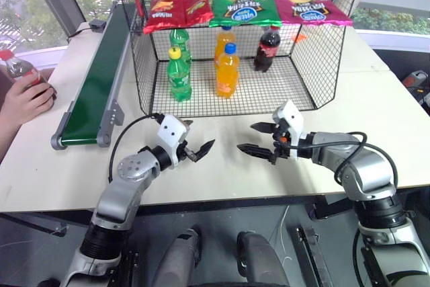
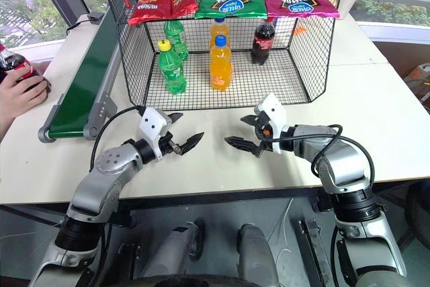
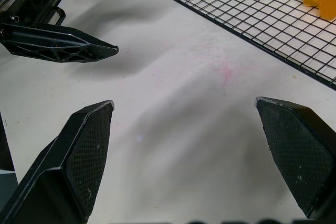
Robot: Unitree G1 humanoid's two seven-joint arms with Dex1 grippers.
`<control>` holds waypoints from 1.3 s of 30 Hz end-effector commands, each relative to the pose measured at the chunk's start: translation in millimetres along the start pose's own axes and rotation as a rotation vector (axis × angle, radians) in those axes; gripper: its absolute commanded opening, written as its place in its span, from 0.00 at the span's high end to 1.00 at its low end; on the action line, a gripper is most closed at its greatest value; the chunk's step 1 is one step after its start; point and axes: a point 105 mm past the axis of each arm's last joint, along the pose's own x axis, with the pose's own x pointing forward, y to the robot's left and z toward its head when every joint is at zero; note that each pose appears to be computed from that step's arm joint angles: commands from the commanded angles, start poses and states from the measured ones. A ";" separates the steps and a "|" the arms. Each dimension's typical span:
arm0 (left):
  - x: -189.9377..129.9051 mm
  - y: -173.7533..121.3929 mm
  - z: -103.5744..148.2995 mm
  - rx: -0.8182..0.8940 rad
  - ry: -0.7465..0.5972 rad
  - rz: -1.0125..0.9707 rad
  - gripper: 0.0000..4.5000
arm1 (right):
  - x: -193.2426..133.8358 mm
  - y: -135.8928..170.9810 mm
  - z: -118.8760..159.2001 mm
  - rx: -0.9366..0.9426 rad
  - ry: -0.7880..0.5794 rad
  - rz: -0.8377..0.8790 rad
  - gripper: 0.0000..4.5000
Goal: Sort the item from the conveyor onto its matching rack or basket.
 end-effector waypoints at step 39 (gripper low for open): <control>-37.8 20.7 45.1 0.075 -0.084 0.058 0.00 | 1.9 38.3 39.8 -0.150 -0.080 0.168 0.01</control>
